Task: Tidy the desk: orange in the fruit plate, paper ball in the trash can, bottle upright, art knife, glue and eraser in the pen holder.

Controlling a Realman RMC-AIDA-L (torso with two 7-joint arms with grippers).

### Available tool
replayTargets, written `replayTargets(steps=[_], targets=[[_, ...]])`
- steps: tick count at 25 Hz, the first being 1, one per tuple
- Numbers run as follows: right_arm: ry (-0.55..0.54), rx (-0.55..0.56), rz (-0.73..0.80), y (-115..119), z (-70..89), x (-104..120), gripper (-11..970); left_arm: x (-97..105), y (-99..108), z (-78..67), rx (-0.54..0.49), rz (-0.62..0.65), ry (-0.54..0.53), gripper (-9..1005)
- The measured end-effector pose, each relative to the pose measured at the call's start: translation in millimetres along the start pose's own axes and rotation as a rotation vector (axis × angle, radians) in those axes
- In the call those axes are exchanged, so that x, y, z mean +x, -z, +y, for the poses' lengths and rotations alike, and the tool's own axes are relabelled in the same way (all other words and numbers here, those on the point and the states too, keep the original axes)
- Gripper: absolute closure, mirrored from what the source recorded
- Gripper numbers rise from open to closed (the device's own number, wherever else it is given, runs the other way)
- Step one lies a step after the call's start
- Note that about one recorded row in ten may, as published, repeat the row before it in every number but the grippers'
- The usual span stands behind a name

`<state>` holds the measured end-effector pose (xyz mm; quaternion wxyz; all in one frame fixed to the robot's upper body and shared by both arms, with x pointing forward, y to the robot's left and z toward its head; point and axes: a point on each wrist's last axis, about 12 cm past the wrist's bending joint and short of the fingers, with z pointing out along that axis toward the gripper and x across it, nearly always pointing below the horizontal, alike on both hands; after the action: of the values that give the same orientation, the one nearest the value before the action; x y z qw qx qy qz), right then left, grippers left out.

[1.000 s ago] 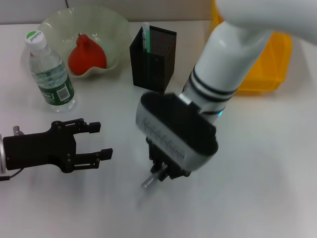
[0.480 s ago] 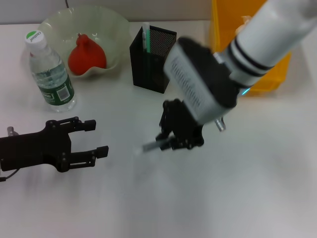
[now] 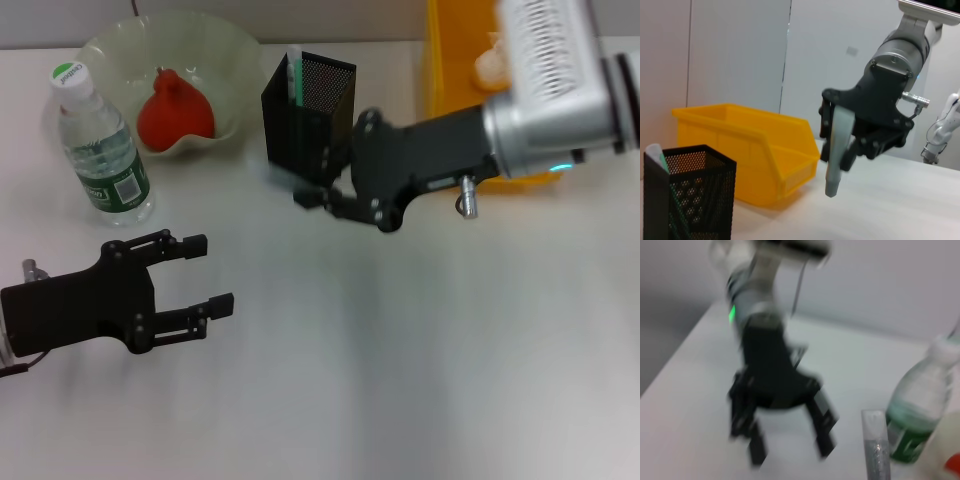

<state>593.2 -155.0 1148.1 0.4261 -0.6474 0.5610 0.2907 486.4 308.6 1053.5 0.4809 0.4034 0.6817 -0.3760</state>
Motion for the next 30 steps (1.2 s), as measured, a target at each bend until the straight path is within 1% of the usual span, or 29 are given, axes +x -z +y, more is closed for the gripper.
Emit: replayTargets(steps=[1,4,7,10,12,16,19,21,22,23,25,30], targets=[[-0.011,0.028,-0.056,3,2.4,4,819,0,-3,-2.8,0.000,-0.019,-0.008,211],[-0.046,0.121,-0.195,11,9.5,16,819,0,-6,-4.2,0.003,-0.028,-0.011,211],[-0.082,0.243,-0.323,18,12.9,28,820,-1,-10,-4.5,0.004,-0.052,-0.010,211],[-0.145,0.354,-0.428,22,15.1,39,821,-1,-12,-4.9,-0.011,-0.078,-0.001,211],[-0.183,0.400,-0.466,23,14.4,42,821,-1,-12,-5.3,-0.018,-0.088,-0.001,211],[-0.276,0.484,-0.515,26,7.5,46,809,1,-13,-7.2,-0.068,-0.151,0.000,211],[-0.376,0.520,-0.537,25,-0.8,47,799,3,-12,-7.7,-0.090,-0.167,0.004,211],[-0.429,0.534,-0.523,22,-7.6,47,793,7,-11,-8.2,-0.152,-0.209,0.015,211],[-0.451,0.538,-0.514,21,-11.0,47,790,7,-11,-8.2,-0.152,-0.209,0.015,211],[-0.471,0.541,-0.502,18,-14.5,46,787,9,-10,-9.2,-0.202,-0.253,0.025,211],[-0.500,0.550,-0.477,13,-21.9,45,781,10,-10,-10.5,-0.226,-0.276,0.025,211],[-0.531,0.554,-0.449,3,-28.8,43,765,13,-12,-13.7,-0.246,-0.294,0.011,211]])
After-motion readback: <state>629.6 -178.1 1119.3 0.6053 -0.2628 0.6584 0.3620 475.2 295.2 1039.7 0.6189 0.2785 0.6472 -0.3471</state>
